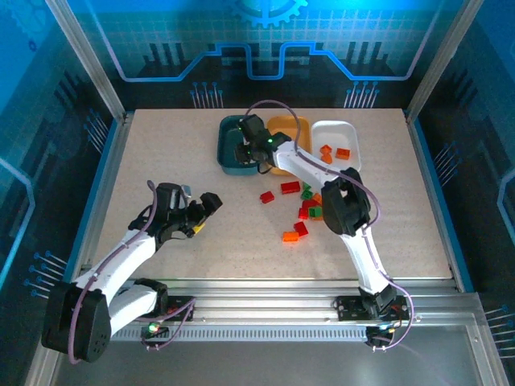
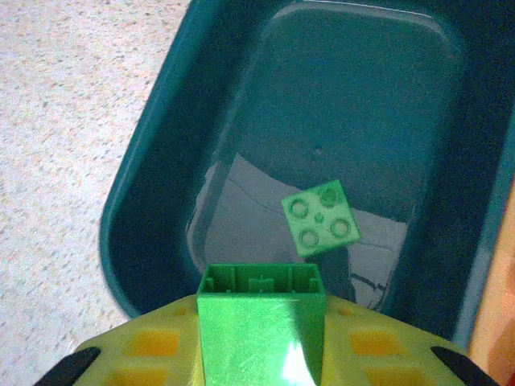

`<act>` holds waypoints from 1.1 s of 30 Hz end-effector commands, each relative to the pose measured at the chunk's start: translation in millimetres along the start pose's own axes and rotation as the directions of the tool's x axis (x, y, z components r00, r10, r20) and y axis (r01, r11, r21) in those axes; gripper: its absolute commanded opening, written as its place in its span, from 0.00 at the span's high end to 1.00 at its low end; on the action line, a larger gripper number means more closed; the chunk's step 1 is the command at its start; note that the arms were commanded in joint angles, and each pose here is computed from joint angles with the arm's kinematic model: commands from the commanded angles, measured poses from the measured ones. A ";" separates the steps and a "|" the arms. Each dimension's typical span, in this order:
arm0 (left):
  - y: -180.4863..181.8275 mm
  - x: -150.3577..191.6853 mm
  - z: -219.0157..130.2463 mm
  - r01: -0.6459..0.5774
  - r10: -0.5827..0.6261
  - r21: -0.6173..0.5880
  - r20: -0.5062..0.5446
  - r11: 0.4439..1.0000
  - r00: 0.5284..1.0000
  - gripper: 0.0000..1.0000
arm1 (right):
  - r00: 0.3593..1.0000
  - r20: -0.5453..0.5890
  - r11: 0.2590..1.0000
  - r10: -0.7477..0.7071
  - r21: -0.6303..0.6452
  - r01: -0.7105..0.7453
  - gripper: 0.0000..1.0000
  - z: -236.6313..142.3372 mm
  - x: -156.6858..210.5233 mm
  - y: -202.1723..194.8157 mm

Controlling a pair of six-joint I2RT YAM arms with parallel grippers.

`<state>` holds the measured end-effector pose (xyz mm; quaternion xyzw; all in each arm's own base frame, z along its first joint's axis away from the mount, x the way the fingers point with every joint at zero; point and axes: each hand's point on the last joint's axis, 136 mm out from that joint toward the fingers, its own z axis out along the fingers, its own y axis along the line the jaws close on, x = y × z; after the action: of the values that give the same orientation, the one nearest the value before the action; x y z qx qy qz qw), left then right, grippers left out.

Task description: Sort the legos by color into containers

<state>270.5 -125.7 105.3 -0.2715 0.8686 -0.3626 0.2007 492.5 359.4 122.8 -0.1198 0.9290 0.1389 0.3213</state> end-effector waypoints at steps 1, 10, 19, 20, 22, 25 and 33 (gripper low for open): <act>-19.7 0.1 -6.6 -0.045 0.047 0.078 -0.013 0.996 0.999 0.01 | 0.999 -0.027 1.000 -0.025 0.012 0.025 0.60 -0.1 -8.8 -5.2; -33.8 0.5 -8.2 -0.075 0.077 0.135 -0.012 0.988 0.997 0.01 | 0.997 0.073 0.999 -0.024 0.024 0.022 0.40 -61.6 -45.0 -7.5; -52.5 46.2 20.2 -0.285 0.291 0.073 -0.084 0.956 0.953 0.01 | 0.997 0.004 0.970 0.072 0.234 -0.071 0.38 -124.6 66.2 -87.2; -54.9 53.5 26.1 -0.318 0.322 0.058 -0.107 0.946 0.941 0.01 | 0.996 -0.020 0.964 0.084 0.257 -0.076 0.38 -128.8 83.5 -99.5; -62.0 63.5 36.8 -0.369 0.372 0.047 -0.141 0.928 0.918 0.01 | 0.992 -0.063 0.956 0.108 0.282 -0.086 0.38 -134.8 112.8 -119.8; -73.6 72.3 50.1 -0.400 0.404 0.058 -0.161 0.915 0.900 0.01 | 0.982 -0.117 0.953 0.147 0.282 -0.109 0.39 -139.6 145.0 -143.6; -84.9 81.0 66.9 -0.399 0.405 0.072 -0.193 0.914 0.894 0.01 | 0.951 -0.256 0.946 0.171 0.312 -0.086 0.40 -127.5 195.6 -171.8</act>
<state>265.4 -254.9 103.1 -0.0558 0.9202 -0.3491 0.1679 326.4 130.5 70.0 -0.0198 0.9797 -0.0095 0.1990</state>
